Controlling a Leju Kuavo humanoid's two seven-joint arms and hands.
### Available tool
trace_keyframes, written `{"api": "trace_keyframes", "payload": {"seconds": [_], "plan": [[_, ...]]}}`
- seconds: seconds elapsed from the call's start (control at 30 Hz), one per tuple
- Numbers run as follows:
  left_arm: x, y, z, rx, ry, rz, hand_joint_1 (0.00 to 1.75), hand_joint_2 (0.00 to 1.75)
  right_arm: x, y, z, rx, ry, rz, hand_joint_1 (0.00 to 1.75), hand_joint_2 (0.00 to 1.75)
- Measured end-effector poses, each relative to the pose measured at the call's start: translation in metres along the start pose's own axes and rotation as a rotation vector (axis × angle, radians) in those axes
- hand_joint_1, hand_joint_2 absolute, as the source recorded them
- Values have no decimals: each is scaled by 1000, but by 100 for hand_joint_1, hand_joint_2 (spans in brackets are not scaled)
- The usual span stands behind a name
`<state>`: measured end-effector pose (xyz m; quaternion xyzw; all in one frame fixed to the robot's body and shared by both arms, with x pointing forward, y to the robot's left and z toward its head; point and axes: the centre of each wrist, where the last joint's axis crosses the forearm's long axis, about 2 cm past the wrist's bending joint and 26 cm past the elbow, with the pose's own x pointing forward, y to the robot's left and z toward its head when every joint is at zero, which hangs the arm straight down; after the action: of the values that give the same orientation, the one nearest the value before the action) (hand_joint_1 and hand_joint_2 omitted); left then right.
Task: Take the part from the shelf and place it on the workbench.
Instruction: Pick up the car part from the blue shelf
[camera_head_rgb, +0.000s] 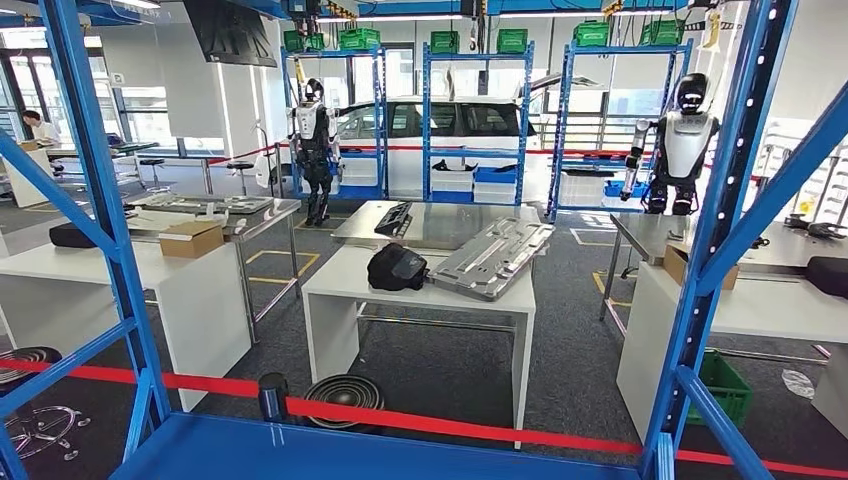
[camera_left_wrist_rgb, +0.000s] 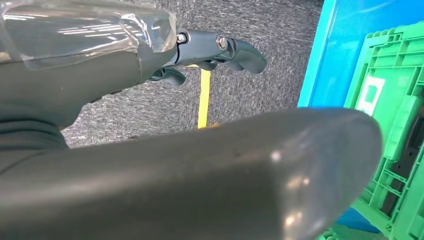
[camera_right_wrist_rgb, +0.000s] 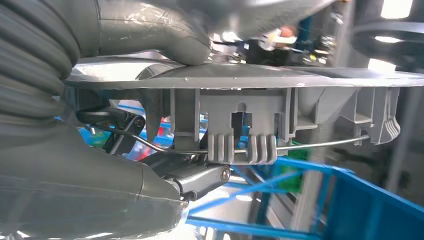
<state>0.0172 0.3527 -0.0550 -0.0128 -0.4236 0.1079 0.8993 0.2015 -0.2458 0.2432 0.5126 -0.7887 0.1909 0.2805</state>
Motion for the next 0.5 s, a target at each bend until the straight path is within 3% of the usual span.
{"api": "trace_keyframes", "payload": {"seconds": [0.1, 0.23, 0.5], "plan": [[-2, 0, -1, -6, 25, -7, 0, 0, 0, 2, 8, 39, 64, 20, 175, 175], [-5, 4, 6, -13, 144, -26, 0, 0, -2, 3, 12, 65, 138, 116, 175, 175], [-7, 7, 10, 4, 185, -40, 0, 0, -2, 5, 14, 72, 183, 173, 175, 175]]}}
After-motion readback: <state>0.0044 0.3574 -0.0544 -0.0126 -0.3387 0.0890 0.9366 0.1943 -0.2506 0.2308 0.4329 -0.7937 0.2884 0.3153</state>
